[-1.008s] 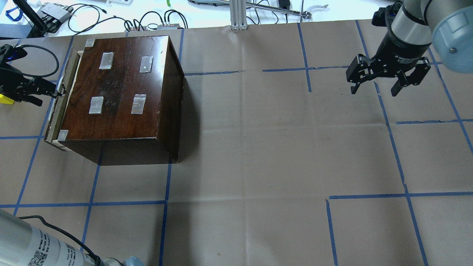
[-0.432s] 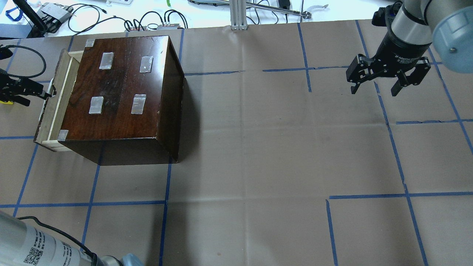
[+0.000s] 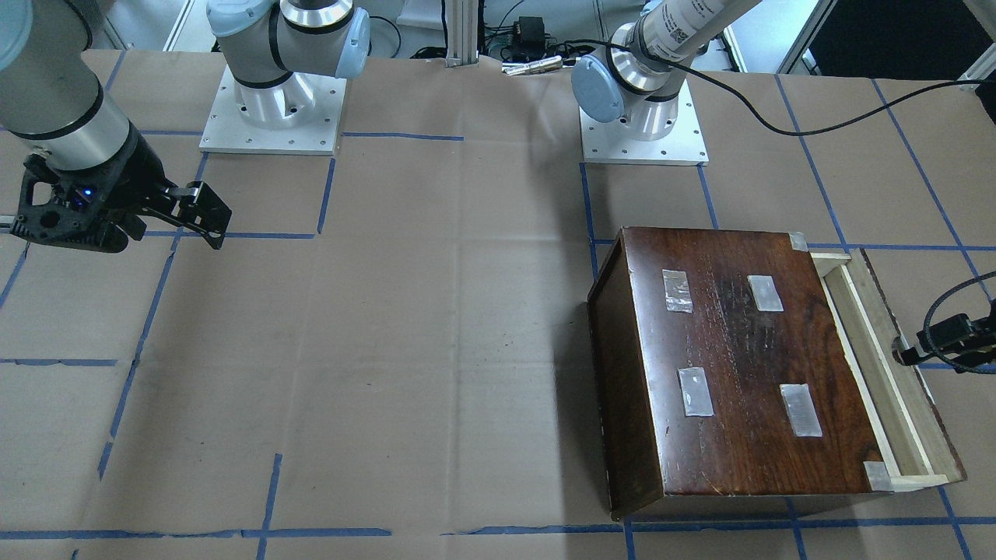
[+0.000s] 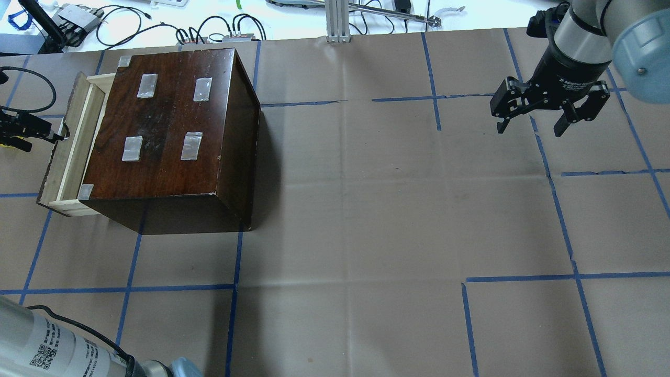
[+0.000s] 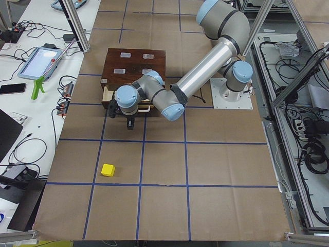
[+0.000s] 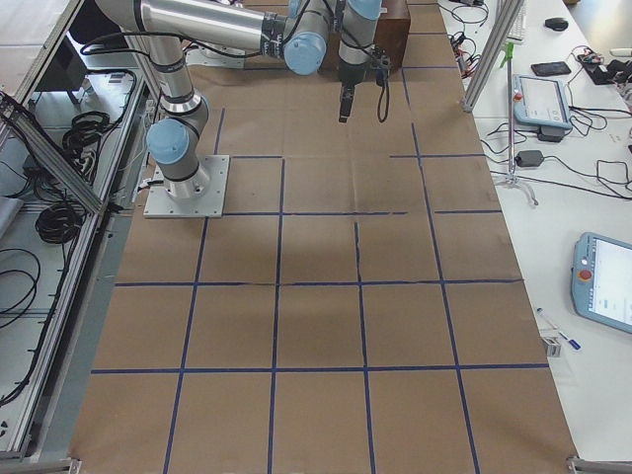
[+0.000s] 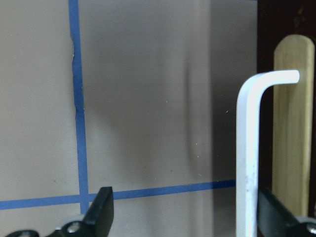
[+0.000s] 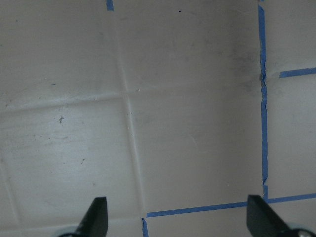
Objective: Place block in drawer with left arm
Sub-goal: 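Release the handle and grasp the yellow cube with the left gripper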
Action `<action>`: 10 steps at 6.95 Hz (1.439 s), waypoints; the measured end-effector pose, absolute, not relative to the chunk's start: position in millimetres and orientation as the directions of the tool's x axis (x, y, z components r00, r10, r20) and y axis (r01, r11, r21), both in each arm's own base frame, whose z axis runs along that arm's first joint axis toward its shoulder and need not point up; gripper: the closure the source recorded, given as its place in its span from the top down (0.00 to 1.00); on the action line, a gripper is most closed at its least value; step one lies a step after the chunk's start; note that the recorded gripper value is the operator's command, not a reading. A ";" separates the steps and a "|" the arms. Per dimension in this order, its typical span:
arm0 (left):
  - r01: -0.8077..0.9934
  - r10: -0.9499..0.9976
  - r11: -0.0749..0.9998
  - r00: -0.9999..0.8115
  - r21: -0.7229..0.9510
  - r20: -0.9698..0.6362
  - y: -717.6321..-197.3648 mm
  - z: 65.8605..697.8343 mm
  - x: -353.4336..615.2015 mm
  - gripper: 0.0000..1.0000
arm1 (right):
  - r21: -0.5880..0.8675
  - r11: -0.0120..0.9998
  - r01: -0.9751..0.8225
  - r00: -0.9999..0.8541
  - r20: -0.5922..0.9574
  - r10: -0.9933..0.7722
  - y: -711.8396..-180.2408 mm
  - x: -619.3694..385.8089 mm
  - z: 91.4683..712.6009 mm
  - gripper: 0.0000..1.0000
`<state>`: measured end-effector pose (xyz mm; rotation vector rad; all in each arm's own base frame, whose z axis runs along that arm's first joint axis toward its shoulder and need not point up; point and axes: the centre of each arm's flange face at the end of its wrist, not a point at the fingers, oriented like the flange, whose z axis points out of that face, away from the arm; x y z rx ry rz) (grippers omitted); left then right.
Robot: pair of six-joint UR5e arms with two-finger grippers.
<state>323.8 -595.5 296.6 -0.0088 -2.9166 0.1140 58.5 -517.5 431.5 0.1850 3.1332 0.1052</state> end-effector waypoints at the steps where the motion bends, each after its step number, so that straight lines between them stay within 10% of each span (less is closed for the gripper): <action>1: -0.008 0.009 0.997 -0.978 -0.081 0.210 -594.3 299.1 333.9 0.98 | 0.067 0.991 0.118 -0.993 0.003 0.118 -517.6 58.5 431.7 1.00; 10: 0.003 0.011 0.992 -0.998 -0.126 0.062 -619.0 363.4 374.0 0.98 | 0.066 0.991 0.117 -0.993 0.003 0.118 -517.6 58.5 432.0 1.00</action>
